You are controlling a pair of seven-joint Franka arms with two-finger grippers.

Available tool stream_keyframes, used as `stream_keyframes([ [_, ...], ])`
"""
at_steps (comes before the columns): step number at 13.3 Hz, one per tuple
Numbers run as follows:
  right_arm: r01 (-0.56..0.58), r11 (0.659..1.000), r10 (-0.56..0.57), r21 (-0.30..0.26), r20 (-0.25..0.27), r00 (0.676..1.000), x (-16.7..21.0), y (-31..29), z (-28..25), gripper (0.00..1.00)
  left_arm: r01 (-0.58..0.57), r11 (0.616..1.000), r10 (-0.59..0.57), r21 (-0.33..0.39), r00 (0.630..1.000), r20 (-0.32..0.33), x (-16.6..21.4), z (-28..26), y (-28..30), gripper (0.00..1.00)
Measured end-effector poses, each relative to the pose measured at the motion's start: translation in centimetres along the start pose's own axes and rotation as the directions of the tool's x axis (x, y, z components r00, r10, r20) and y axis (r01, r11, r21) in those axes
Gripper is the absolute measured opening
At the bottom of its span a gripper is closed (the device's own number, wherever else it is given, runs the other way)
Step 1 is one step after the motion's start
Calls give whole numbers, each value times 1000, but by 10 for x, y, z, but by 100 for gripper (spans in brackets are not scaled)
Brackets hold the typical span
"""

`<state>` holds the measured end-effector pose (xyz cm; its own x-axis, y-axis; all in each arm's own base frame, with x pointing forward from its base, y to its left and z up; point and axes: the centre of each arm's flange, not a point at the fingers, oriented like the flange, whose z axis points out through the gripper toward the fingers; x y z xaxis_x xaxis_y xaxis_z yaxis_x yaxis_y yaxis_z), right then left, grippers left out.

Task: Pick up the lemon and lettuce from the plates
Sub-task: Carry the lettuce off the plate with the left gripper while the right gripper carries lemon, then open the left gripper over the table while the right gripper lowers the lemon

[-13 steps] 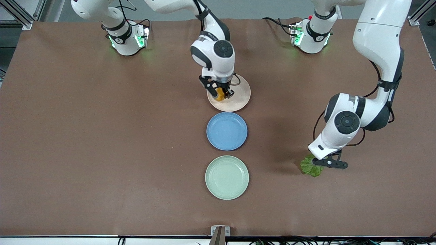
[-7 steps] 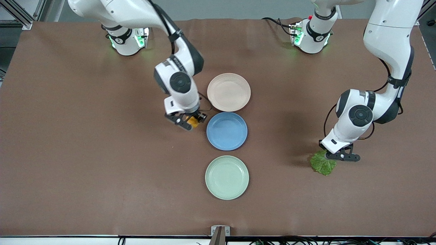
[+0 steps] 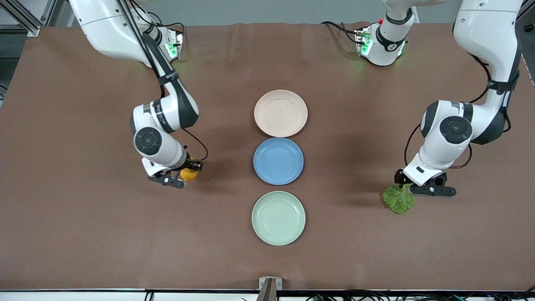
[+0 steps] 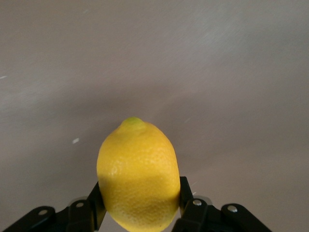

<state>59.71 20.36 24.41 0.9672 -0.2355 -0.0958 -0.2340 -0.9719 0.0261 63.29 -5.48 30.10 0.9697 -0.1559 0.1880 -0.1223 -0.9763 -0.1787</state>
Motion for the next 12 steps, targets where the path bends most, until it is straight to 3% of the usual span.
stream_keyframes([
  [5,112,993,-111,22,-46,993,34,76,19,61,20,998,-27,67,994,106,42,-88,-8,100],
  [9,156,987,-155,21,-56,986,46,105,31,61,44,996,-53,84,993,106,55,-120,-19,100],
  [12,173,985,-172,20,-63,983,53,121,42,61,62,995,-72,78,987,144,50,-141,-20,100],
])
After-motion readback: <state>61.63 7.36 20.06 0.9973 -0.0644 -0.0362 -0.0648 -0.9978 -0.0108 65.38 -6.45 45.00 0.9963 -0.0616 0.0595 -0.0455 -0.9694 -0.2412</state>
